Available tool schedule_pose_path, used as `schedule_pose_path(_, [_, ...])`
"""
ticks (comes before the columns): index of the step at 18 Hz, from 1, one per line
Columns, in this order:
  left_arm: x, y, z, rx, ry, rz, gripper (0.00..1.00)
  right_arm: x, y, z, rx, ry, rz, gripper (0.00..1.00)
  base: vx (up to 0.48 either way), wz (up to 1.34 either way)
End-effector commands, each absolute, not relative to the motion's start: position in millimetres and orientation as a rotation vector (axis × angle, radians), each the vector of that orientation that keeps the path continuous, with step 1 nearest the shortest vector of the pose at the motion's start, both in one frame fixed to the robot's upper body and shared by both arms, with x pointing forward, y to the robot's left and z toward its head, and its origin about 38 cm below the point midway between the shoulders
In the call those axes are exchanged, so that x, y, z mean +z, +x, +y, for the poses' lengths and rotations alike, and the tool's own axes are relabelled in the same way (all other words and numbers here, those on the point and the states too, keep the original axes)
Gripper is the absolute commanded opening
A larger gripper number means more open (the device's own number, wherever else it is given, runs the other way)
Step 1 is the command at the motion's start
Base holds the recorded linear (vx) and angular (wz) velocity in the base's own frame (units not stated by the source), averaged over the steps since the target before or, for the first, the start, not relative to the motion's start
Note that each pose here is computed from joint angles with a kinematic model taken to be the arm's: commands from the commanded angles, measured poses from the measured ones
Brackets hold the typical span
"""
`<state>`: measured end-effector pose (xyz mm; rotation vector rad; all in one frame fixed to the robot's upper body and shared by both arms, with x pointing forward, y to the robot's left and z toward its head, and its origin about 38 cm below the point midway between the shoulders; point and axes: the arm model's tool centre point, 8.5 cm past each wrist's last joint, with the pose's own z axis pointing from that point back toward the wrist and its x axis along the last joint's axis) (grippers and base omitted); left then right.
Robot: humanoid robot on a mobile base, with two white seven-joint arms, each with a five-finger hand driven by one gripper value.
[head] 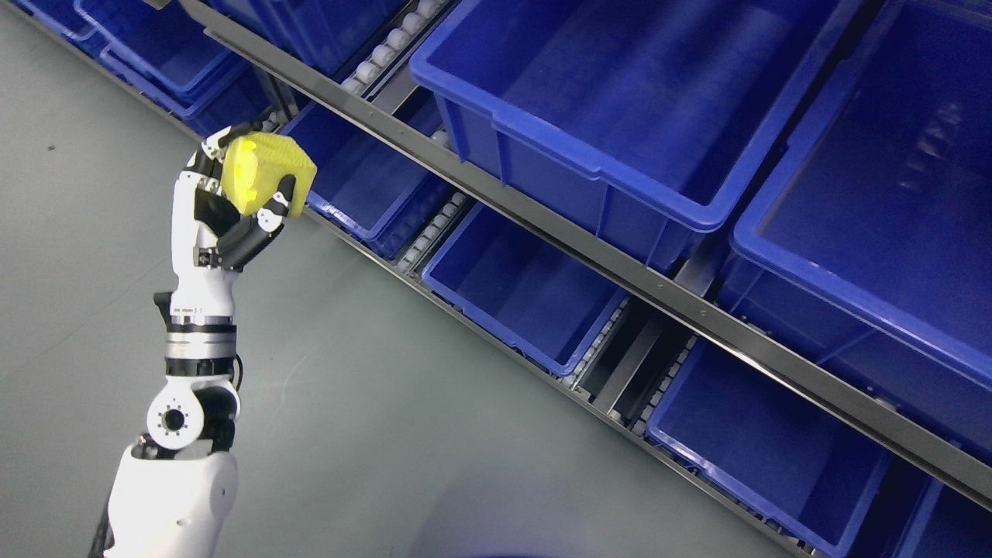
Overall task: Move yellow foam block to right shelf middle
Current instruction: 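Carry the cube in the left hand while turning toward the blue bin shelf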
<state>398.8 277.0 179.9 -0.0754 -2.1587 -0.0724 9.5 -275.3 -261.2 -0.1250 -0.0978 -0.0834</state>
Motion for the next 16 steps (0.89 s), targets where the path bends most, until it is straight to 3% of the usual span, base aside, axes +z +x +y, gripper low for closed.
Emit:
schedule_pose_path(1, [253, 418, 293, -0.333, -0.002, -2.286, 0.00, -260, 8, -287.0, -0.080, -0.144, -0.103, 1.00, 0.139, -0.25])
schedule_pose_path(8, [328, 471, 290, -0.532, 0.065, -2.320, 0.00, -260, 7, -287.0, -0.081, -0.144, -0.102, 1.00, 0.132, -0.18])
schedule_pose_path(16, [346, 505, 205, -1.170, -0.023, -2.026, 0.01, -260, 8, -287.0, -0.081, -0.144, -0.103, 1.00, 0.096, -0.18])
